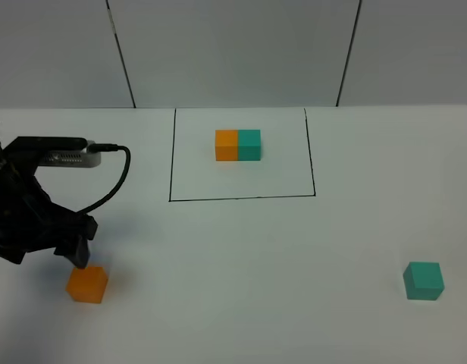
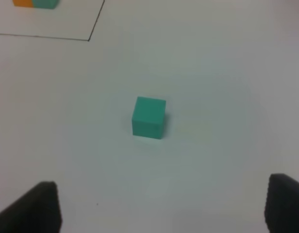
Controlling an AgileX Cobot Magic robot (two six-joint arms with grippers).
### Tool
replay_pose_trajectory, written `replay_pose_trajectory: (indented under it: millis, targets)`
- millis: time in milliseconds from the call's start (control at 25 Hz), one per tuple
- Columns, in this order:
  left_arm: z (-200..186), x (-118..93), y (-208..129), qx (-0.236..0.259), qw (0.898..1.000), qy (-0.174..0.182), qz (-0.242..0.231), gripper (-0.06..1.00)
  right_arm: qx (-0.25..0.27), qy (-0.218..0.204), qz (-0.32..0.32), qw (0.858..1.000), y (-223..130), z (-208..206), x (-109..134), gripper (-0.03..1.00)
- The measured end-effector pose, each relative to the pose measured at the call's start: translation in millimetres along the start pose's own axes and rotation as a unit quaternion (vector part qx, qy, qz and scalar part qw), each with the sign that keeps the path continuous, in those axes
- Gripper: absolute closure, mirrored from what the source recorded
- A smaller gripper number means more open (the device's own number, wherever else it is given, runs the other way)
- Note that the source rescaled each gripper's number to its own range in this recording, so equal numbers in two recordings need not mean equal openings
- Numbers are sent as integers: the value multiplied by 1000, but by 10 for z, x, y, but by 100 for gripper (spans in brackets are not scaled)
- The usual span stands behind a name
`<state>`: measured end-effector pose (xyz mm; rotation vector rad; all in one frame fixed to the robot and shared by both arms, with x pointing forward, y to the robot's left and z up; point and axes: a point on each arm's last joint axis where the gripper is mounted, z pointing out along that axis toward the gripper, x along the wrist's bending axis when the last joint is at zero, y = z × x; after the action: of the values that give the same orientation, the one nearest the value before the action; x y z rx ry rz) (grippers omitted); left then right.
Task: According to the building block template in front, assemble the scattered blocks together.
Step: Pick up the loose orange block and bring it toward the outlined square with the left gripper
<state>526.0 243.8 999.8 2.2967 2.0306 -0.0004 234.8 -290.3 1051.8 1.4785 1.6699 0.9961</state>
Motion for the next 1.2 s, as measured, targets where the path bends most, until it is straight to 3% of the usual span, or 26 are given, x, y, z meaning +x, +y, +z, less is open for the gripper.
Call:
replay_pose_trajectory:
  millis: [160,320,920,1200]
  targets:
    - [155,-10,83,2,1000,1,-1,7,0,0,0,1000,0,0,0,24]
    - [292,-61,136,7,1000,1,3,3,0,0,0,1000,0,0,0,24]
    - [694,-53,219,50,999,6,-19,4,0,1,1,1000,0,0,2,24]
    - [845,-192,250,48,999,16,12,5,0,4,2,1000,1,0,7,24]
